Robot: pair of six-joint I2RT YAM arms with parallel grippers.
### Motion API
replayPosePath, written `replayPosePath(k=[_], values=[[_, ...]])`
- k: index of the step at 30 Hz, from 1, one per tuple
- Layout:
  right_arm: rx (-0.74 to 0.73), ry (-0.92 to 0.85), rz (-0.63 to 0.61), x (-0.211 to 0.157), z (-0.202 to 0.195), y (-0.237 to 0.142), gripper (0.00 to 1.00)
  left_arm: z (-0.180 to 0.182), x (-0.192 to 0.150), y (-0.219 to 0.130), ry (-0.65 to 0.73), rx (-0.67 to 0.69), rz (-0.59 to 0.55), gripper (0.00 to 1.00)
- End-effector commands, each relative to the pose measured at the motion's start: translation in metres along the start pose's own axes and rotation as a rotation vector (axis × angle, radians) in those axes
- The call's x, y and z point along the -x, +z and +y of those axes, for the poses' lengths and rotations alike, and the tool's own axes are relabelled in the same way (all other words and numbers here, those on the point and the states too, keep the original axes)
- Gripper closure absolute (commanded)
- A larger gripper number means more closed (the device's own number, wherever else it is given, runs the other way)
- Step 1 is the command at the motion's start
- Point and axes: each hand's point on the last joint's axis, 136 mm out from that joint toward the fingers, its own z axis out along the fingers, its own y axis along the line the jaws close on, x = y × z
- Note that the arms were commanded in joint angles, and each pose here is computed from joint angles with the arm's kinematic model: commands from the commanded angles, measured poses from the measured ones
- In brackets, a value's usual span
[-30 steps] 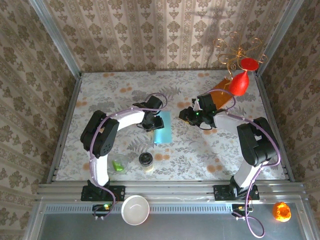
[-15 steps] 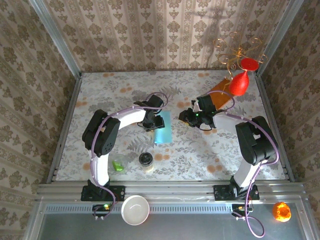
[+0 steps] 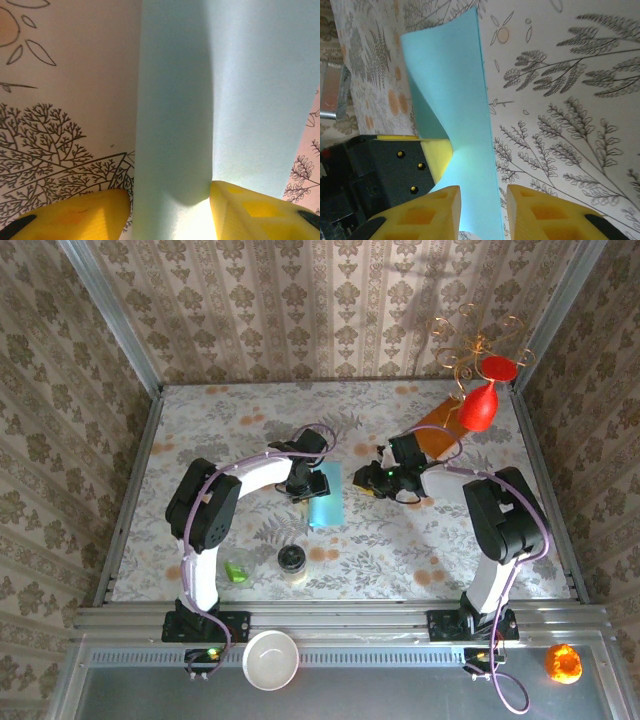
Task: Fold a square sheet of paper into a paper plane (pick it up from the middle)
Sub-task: Hold the square sheet of paper at the center of the table.
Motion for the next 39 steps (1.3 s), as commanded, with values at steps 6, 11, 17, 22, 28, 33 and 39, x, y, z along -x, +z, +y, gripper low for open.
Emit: replayPosePath(k=[6,11,17,22,28,33,39], values=[[0.041,-0.062,0.076,-0.015,0.016,0.020,0.74,0.049,-0.068,0.068,-0.028,0.147,0.247,0.48],[0.054,-0.067,0.124,-0.022,0.020,0.033,0.79,0.050,-0.071,0.070,-0.030,0.151,0.258,0.48],[0.055,-0.067,0.166,-0.025,0.022,0.045,0.84,0.051,-0.071,0.072,-0.034,0.151,0.261,0.48],[0.043,-0.065,0.188,-0.025,0.020,0.055,0.88,0.052,-0.073,0.072,-0.035,0.153,0.264,0.48],[-0.039,-0.035,0.203,-0.028,-0.001,0.062,0.91,0.051,-0.072,0.071,-0.037,0.150,0.260,0.48],[-0.135,0.014,0.247,-0.042,-0.030,0.066,0.91,0.048,-0.072,0.069,-0.038,0.134,0.256,0.48],[-0.270,0.036,0.294,-0.058,-0.064,0.064,0.92,0.030,-0.054,0.046,-0.035,0.072,0.190,0.49]])
